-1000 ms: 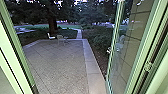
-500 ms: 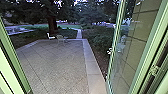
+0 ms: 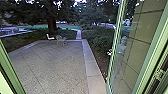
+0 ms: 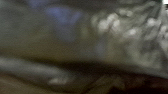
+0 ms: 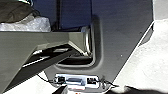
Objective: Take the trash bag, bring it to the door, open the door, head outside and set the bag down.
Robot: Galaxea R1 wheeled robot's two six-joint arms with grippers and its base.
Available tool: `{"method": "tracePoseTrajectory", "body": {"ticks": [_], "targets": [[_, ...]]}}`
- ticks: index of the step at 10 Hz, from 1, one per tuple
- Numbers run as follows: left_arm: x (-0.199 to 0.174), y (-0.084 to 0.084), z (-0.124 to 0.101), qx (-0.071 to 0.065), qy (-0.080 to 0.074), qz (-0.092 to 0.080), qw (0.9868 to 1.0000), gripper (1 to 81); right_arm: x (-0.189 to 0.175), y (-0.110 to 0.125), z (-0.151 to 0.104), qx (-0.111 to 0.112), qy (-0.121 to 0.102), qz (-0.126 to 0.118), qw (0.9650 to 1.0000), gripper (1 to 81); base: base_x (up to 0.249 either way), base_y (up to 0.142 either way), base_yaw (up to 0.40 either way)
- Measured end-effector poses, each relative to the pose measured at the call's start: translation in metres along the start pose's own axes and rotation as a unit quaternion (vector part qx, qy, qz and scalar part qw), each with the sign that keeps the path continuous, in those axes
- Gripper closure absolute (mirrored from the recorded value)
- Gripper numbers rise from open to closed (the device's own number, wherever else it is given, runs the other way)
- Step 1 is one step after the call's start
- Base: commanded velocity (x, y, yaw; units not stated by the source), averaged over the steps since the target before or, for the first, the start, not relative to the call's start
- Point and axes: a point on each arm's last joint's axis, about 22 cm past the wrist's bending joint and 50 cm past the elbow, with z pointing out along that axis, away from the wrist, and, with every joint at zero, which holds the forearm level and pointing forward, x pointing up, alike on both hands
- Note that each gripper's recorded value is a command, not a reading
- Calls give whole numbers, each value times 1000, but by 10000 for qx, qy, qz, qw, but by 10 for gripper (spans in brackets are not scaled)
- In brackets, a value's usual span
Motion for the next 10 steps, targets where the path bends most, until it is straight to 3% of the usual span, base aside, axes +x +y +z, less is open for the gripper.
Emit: {"method": "tracePoseTrajectory", "body": {"ticks": [2,4,7,9,10], "targets": [[1,-4,-1,34,38,0,10000,811,0,-11,2,74,6,8,10000,10,117,0,0],[-11,-2,0,24,-21,-21,10000,811,-11,-7,3,45,-82,1,10000,10,117,0,0],[2,-7,-2,53,52,0,10000,811,2,-12,2,75,17,-24,10000,10,117,0,0],[-7,1,1,-13,-20,-15,10000,811,-6,-5,2,19,-79,-12,10000,10,117,0,0],[-7,-2,0,18,-13,-18,10000,811,-4,-15,4,87,-36,22,10000,10,117,0,0]]}}
